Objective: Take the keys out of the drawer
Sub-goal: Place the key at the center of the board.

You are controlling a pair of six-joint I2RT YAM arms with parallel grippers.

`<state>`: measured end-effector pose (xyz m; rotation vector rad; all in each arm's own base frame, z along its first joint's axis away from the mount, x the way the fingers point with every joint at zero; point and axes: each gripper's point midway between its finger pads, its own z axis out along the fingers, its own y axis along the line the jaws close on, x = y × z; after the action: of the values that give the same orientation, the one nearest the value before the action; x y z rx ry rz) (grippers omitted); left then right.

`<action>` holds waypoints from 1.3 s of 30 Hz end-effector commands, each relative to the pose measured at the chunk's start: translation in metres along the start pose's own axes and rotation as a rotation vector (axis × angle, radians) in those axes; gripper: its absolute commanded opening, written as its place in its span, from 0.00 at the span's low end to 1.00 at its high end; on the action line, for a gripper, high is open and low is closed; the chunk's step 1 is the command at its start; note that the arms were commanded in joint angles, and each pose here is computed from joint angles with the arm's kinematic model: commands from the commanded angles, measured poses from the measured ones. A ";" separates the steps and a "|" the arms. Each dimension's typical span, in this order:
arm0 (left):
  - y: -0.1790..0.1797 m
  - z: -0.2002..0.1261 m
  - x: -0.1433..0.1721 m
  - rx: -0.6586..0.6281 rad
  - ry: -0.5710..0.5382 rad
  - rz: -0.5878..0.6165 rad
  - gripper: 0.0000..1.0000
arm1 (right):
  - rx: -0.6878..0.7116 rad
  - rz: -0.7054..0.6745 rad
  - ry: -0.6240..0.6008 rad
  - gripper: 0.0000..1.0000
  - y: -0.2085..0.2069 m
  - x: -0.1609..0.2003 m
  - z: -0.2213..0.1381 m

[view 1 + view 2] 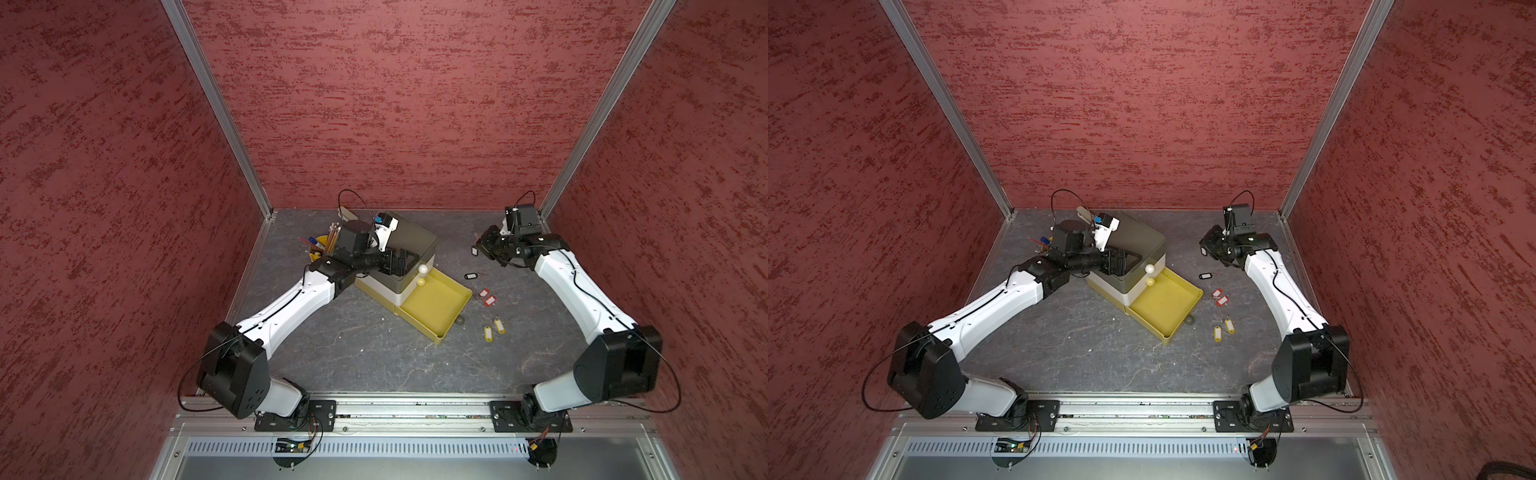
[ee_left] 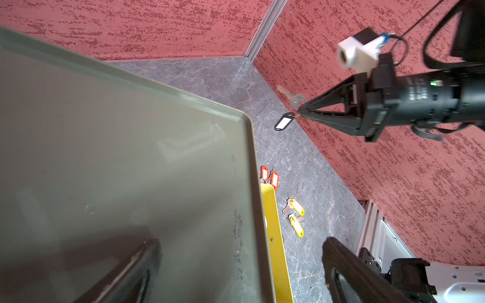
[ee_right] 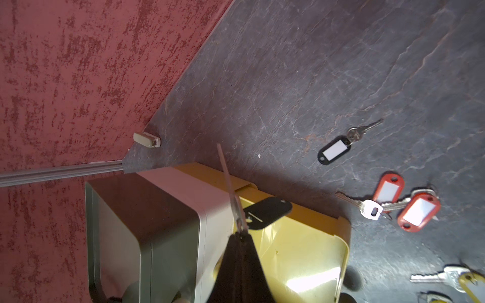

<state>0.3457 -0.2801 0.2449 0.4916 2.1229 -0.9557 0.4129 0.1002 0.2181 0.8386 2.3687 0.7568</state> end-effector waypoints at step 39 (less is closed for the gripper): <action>0.025 0.013 0.067 -0.160 0.305 -0.091 1.00 | 0.039 0.270 0.170 0.00 -0.101 -0.001 0.126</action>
<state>0.3480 -0.2904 0.2436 0.5221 2.1968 -0.8751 0.4489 0.0793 0.0701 1.1528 2.4721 0.9014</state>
